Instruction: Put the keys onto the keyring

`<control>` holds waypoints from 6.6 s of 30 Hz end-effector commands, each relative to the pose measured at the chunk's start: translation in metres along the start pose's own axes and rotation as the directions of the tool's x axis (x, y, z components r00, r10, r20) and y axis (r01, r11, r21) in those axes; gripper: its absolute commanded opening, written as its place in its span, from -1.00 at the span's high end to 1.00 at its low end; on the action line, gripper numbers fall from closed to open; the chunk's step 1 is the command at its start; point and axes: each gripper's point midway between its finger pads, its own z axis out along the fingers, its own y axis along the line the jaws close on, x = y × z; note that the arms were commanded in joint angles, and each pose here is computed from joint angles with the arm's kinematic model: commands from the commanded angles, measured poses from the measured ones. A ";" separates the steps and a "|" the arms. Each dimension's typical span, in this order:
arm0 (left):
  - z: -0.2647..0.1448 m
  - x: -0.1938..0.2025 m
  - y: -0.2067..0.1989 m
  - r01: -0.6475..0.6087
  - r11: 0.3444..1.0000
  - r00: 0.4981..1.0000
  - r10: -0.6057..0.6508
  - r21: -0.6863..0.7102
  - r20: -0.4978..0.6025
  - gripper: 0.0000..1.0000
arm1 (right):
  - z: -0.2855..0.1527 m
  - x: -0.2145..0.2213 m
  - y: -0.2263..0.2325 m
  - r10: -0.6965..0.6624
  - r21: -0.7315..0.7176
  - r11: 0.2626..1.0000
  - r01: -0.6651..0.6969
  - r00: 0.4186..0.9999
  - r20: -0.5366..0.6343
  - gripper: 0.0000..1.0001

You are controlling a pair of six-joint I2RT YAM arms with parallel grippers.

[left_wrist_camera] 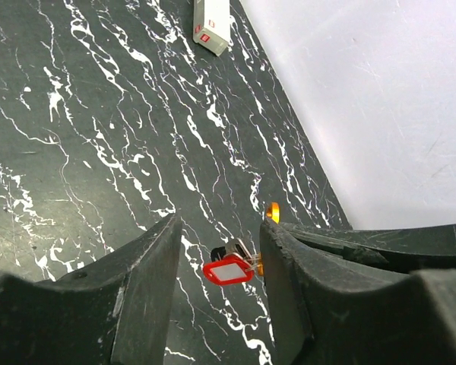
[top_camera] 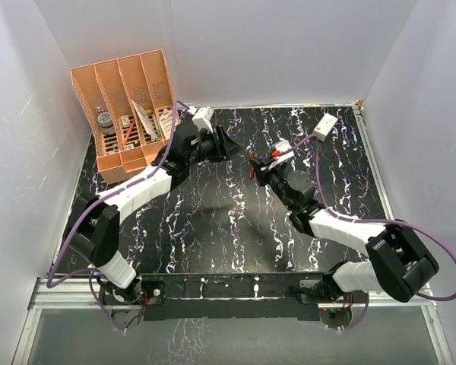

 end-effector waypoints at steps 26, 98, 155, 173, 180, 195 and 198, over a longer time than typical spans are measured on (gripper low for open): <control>0.006 0.003 -0.031 -0.084 0.973 0.995 0.092 0.214 -0.029 0.16 | 0.022 -0.031 0.023 -0.045 -0.114 0.992 0.058 0.993 0.113 1.00; 0.014 0.010 -0.015 -0.040 0.988 0.997 0.049 0.150 -0.054 1.00 | 0.025 -0.032 0.029 -0.023 -0.143 0.989 0.035 0.996 0.087 0.22; -0.060 -0.053 -0.003 -0.388 0.921 0.868 0.352 0.035 0.350 1.00 | -0.044 -0.037 -0.073 0.184 0.459 0.873 -0.165 0.983 0.004 -0.70; -0.024 -0.016 0.033 -0.090 0.990 0.989 0.076 0.106 0.130 1.00 | -0.047 -0.037 -0.073 0.191 0.459 0.871 -0.172 0.982 0.006 -0.70; -0.029 -0.017 0.040 -0.109 0.993 0.986 0.102 0.053 0.132 1.00 | -0.047 -0.035 -0.074 0.189 0.461 0.871 -0.169 0.982 0.003 -0.70; 0.002 0.043 0.036 -0.034 0.992 0.999 0.038 0.122 -0.028 1.00 | -0.043 -0.033 -0.071 0.201 0.452 0.874 -0.179 0.980 -0.001 -0.70; 0.015 0.066 0.041 0.008 0.990 0.996 0.005 0.138 -0.089 1.00 | -0.043 -0.033 -0.071 0.203 0.451 0.874 -0.182 0.979 0.001 -0.70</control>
